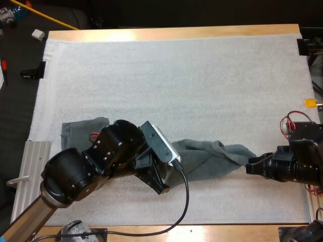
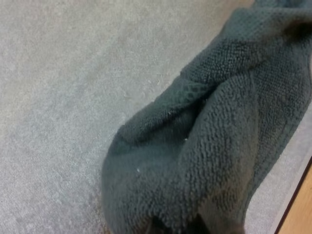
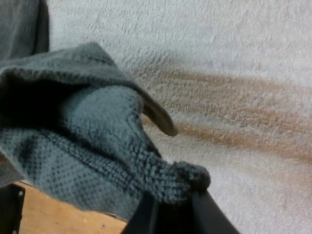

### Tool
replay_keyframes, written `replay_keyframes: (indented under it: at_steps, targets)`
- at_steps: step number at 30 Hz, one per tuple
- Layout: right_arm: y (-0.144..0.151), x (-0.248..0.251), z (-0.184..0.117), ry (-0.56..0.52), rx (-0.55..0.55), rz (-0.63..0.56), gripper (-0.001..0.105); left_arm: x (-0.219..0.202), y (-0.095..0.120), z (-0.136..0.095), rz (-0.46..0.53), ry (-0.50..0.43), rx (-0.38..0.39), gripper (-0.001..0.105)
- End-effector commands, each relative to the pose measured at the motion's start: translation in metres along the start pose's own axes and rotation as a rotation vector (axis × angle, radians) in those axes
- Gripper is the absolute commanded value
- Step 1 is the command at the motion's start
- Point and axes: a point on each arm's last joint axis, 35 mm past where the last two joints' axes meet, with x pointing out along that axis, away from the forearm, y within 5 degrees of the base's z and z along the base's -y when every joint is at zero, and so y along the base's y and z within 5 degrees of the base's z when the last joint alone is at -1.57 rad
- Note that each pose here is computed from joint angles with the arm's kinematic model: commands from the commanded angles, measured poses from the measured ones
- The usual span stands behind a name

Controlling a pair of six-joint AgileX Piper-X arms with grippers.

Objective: Pick towel from pile, fold and stack

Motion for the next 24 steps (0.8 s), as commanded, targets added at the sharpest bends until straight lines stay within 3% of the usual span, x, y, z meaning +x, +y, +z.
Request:
replay_keyframes:
  at_steps: [1,7,13,16,24]
  targets:
    - [0.0,-0.003,-0.002,0.0,0.007,0.012,0.0,-0.005,-0.001,-0.001,-0.008,-0.018,-0.006,-0.001]
    - [0.003,-0.007,-0.003,-0.008,0.02,0.059,0.0,-0.011,-0.001,-0.004,-0.018,-0.032,-0.009,0.0]
    - [0.008,-0.011,-0.007,0.015,0.044,0.187,0.0,-0.019,-0.002,-0.008,-0.021,-0.032,-0.016,0.0]
    - [0.006,-0.006,-0.007,0.023,0.053,0.179,0.0,-0.019,0.0,-0.012,0.024,-0.015,-0.01,0.0]
    - [0.009,-0.016,-0.013,0.044,0.057,0.202,0.001,-0.027,-0.003,-0.019,-0.054,0.018,-0.065,-0.001]
